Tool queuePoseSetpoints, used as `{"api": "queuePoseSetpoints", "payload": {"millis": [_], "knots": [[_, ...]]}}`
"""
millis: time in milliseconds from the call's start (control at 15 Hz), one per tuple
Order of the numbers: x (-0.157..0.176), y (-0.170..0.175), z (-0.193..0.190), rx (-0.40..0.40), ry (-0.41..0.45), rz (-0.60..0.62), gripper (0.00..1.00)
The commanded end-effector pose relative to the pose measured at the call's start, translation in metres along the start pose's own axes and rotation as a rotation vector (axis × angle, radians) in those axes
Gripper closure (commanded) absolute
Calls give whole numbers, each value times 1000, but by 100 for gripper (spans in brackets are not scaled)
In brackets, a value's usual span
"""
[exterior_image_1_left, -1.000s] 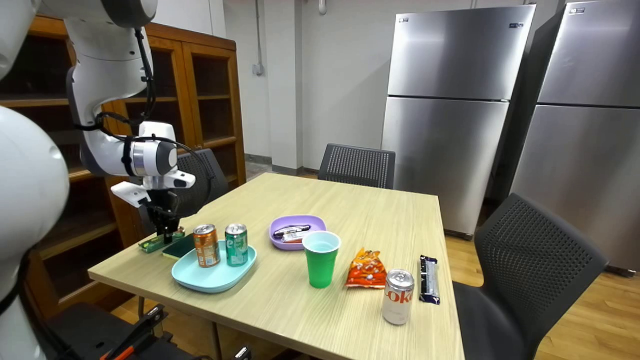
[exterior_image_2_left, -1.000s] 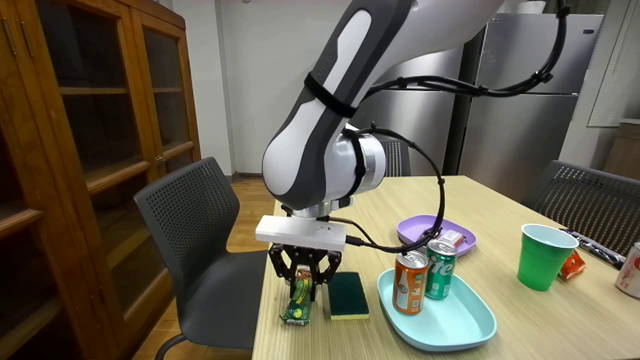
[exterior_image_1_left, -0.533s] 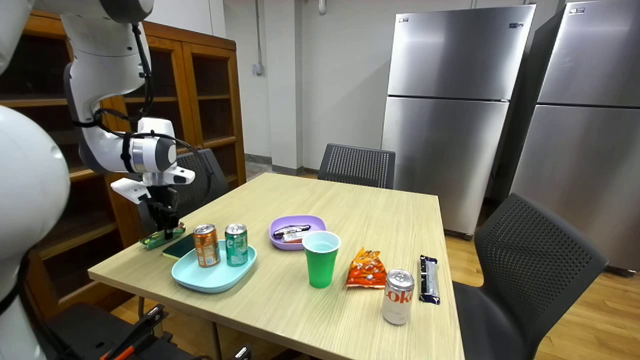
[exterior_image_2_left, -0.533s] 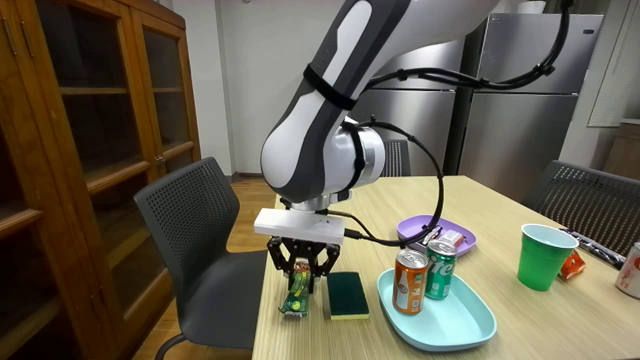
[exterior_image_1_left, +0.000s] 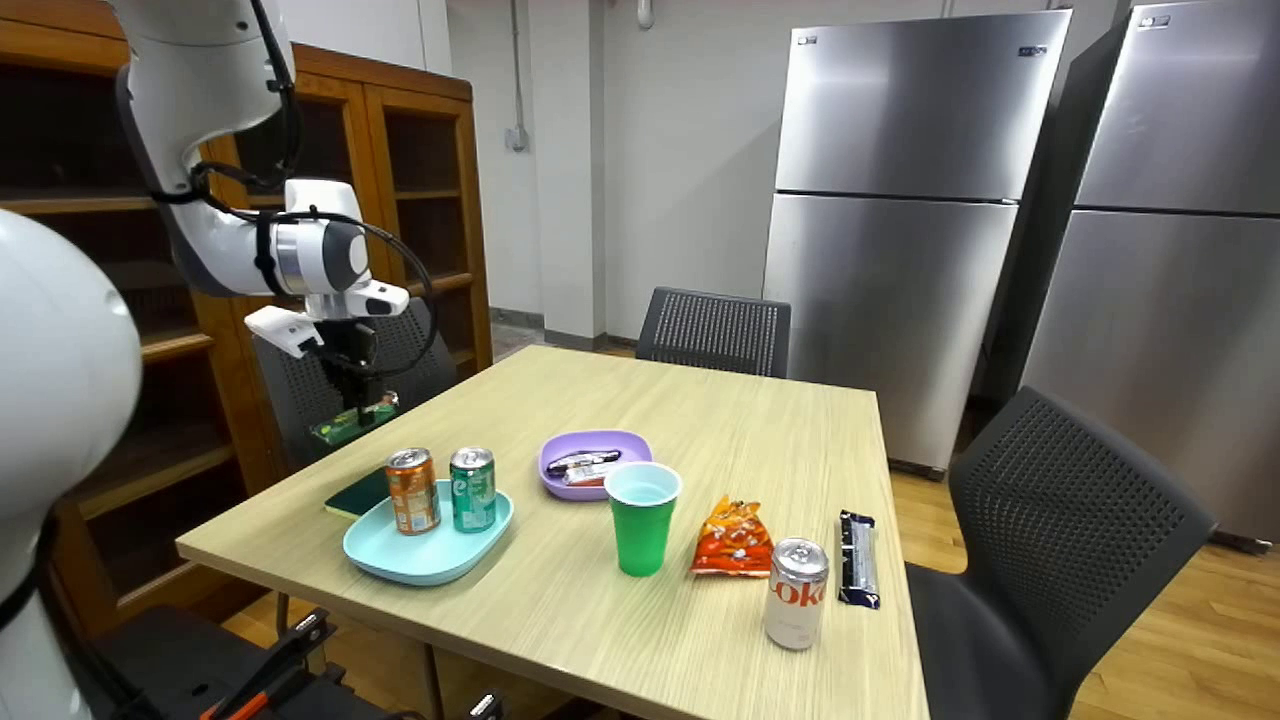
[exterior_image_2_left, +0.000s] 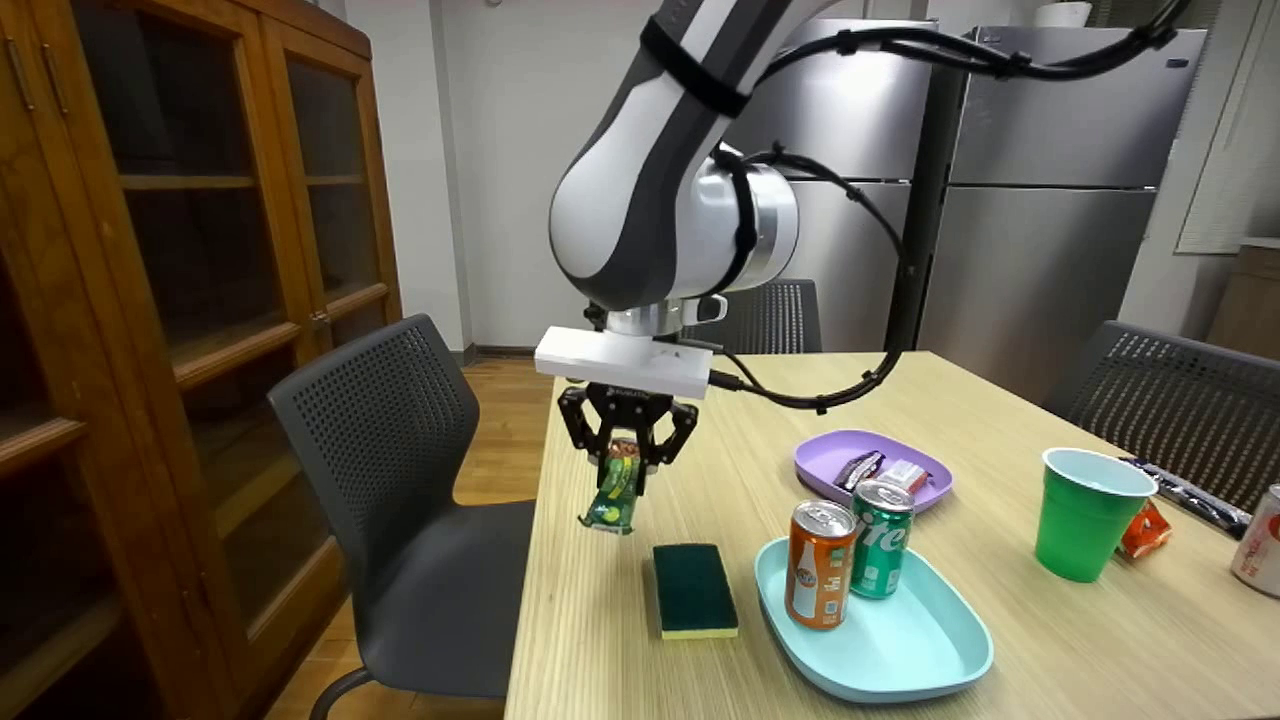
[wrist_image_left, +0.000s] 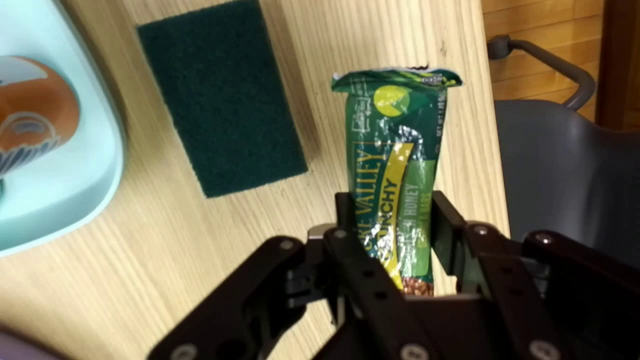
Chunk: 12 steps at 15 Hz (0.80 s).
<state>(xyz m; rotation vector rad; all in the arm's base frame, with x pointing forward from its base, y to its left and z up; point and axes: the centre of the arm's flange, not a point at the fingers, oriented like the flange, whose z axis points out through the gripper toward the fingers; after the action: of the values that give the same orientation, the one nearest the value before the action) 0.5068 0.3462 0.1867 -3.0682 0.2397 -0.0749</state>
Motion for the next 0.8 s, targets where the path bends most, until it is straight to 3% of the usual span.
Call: {"api": "queuePoseSetpoints", "payload": {"millis": [0, 733], "knots": [[9, 27, -33, -17, 26, 36, 86], [71, 138, -61, -31, 54, 169, 86]]}}
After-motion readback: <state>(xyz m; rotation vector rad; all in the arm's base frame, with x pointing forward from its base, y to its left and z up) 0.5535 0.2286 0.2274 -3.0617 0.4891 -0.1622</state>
